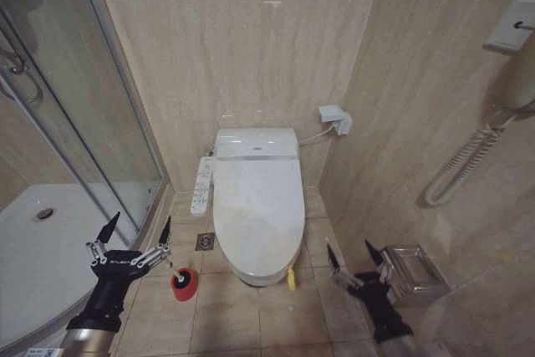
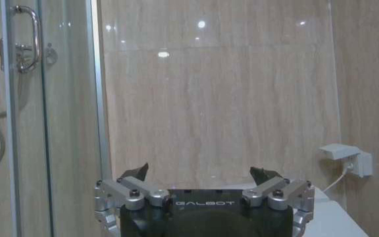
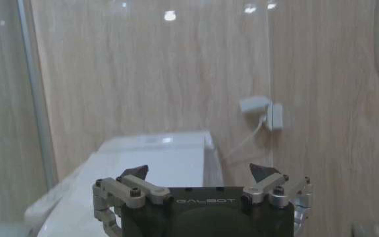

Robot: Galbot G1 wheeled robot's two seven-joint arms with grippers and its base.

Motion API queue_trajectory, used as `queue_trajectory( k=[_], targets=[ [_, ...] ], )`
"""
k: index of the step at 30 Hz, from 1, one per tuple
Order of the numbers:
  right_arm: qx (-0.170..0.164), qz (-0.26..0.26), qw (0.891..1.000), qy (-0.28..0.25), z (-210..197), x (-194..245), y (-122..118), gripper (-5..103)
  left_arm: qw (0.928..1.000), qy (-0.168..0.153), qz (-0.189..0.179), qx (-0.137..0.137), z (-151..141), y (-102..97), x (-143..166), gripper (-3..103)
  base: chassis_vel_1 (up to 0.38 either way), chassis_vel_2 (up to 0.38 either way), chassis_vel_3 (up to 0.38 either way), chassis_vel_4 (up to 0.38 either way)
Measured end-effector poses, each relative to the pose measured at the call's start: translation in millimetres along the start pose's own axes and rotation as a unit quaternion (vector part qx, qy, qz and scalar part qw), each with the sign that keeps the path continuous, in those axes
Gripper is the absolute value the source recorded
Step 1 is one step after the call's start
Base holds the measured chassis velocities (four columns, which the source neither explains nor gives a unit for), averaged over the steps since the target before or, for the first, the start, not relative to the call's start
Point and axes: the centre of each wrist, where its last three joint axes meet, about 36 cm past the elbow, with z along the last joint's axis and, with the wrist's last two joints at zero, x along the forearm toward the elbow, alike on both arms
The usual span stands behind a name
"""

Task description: Open the toilet lid, clean the toilet bowl with a toilet brush, close the toilet lid, and flush.

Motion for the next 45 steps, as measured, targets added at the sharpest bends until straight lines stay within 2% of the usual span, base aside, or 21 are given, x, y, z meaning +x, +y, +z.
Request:
queue_trajectory(
  k=[4,8,9,12,14,16,21,27,30,38,45],
  targets=[
    [0.001,-0.001,1.0,0.014,16.5,7.9,4.3,100,1.0,0.0,0.0,0.0,0.0,0.0,0.0,100,0.015,-0.007,-0.006,0.003],
    [0.0,-0.012,0.998,0.058,57.7,17.4,18.0,100,1.0,0.0,0.0,0.0,0.0,0.0,0.0,100,0.0,0.0,0.0,0.0],
    [0.0,-0.012,0.998,0.058,57.7,17.4,18.0,100,1.0,0.0,0.0,0.0,0.0,0.0,0.0,100,0.0,0.0,0.0,0.0],
    [0.0,-0.016,0.996,0.085,90.8,10.9,30.1,100,1.0,0.0,0.0,0.0,0.0,0.0,0.0,100,0.0,0.0,0.0,0.0],
    [-0.001,-0.016,0.996,0.091,96.1,9.2,31.8,100,1.0,0.0,0.0,0.0,0.0,0.0,0.0,100,0.0,0.0,0.0,0.0],
    [-0.01,-0.018,0.993,0.115,121.2,2.9,40.8,100,1.0,0.0,0.0,0.0,0.0,0.0,0.0,100,0.0,0.0,0.0,0.0],
    [-0.008,-0.02,0.989,0.148,156.2,-5.2,49.3,100,1.0,0.0,0.0,0.0,0.0,0.0,0.0,100,0.0,0.0,0.0,0.0],
    [-0.006,-0.019,0.987,0.16,178.3,-21.0,51.9,100,1.0,0.0,0.0,0.0,0.0,0.0,0.0,100,0.0,0.0,0.0,0.0],
    [-0.003,-0.002,0.988,0.155,187.4,-41.3,42.8,100,1.0,0.0,0.0,0.0,0.0,0.0,0.0,100,0.0,0.0,0.0,0.0],
    [0.009,0.001,0.988,0.155,207.0,-53.7,35.3,100,1.0,0.0,0.0,0.0,0.0,0.0,0.0,100,0.0,0.0,0.0,0.0],
    [0.006,0.003,0.988,0.152,218.0,-60.6,36.8,100,1.0,0.0,0.0,0.0,0.0,0.0,0.0,100,0.0,0.0,0.0,0.0]
  ],
)
